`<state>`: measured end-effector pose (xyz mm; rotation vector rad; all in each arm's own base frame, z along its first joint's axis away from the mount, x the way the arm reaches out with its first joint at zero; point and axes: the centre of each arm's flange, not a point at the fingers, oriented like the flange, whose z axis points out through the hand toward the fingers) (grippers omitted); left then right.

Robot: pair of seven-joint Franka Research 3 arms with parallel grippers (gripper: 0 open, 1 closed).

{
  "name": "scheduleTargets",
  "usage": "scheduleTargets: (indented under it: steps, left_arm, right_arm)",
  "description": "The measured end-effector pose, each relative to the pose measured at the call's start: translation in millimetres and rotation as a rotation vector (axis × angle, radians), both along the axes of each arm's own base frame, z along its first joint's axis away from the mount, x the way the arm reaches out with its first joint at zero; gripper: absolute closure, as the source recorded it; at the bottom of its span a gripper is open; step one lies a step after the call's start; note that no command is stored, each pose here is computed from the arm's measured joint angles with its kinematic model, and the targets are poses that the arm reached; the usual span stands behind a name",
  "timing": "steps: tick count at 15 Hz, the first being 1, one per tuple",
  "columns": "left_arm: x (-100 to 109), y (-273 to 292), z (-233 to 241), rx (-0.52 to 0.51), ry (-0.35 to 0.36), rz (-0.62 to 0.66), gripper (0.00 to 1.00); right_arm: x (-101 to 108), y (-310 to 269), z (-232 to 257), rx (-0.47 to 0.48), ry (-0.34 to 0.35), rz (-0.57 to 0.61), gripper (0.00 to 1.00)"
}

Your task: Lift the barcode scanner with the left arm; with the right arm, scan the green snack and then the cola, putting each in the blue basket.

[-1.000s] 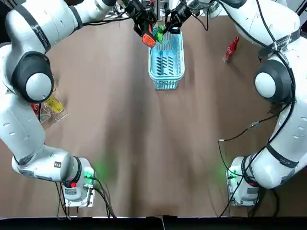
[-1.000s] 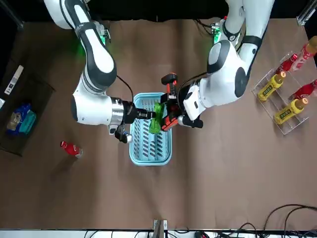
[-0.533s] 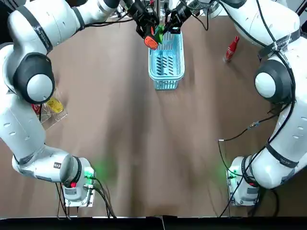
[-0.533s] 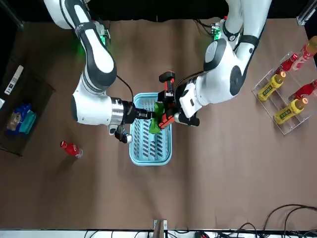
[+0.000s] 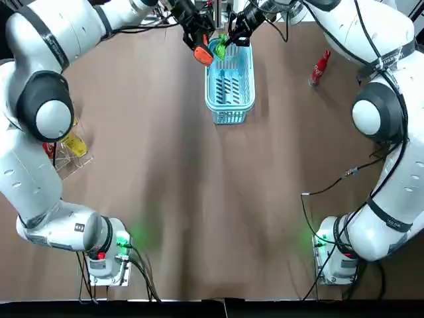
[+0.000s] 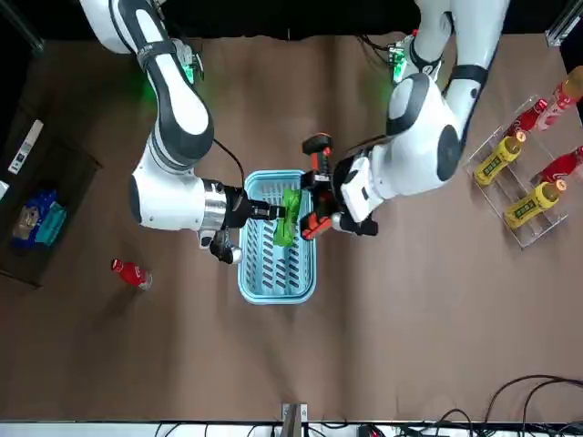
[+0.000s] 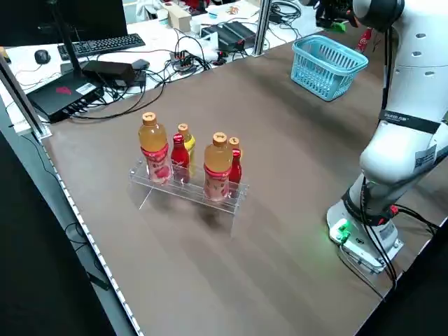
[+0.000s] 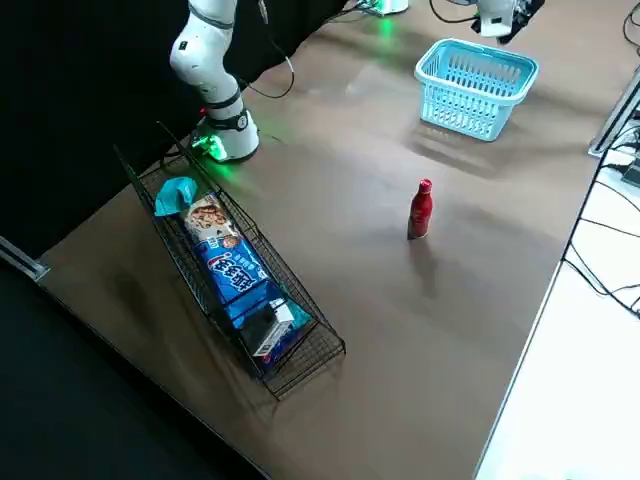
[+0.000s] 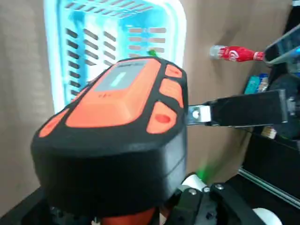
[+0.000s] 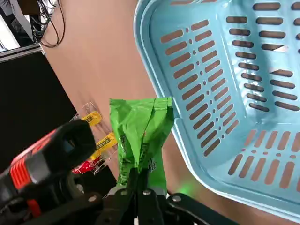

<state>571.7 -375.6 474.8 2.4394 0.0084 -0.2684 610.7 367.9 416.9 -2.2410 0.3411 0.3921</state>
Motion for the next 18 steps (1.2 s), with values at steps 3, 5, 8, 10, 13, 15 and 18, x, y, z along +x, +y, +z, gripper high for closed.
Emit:
scheduleTargets:
  steps: [3, 5, 8, 10, 13, 15, 18]
  left_arm:
    - [13, 40, 4, 0.096, -0.005, -0.016, 0.86]
    - [18, 66, 1, 0.200, -0.007, -0.027, 0.86]
    - [22, 92, -9, 0.399, -0.039, -0.043, 0.86]
    - [24, 109, -17, 0.514, -0.047, -0.065, 0.86]
    - [27, 138, -29, 0.672, -0.044, -0.103, 0.86]
    - [28, 148, -35, 0.724, -0.041, -0.119, 0.86]
    - [31, 156, -39, 0.745, -0.031, -0.122, 0.86]
  right_arm:
    - [3, -6, -2, -0.034, -0.027, 0.015, 0.99]
    - [6, -10, -4, -0.079, -0.069, 0.021, 0.99]
    - [15, -13, -19, -0.152, -0.157, 0.022, 0.99]
    - [18, -8, -43, -0.194, -0.205, 0.039, 0.99]
    - [26, 0, -100, -0.251, -0.286, 0.039, 0.99]
    - [25, 6, -124, -0.283, -0.311, 0.039, 0.99]
    - [23, 11, -135, -0.296, -0.321, 0.049, 0.98]
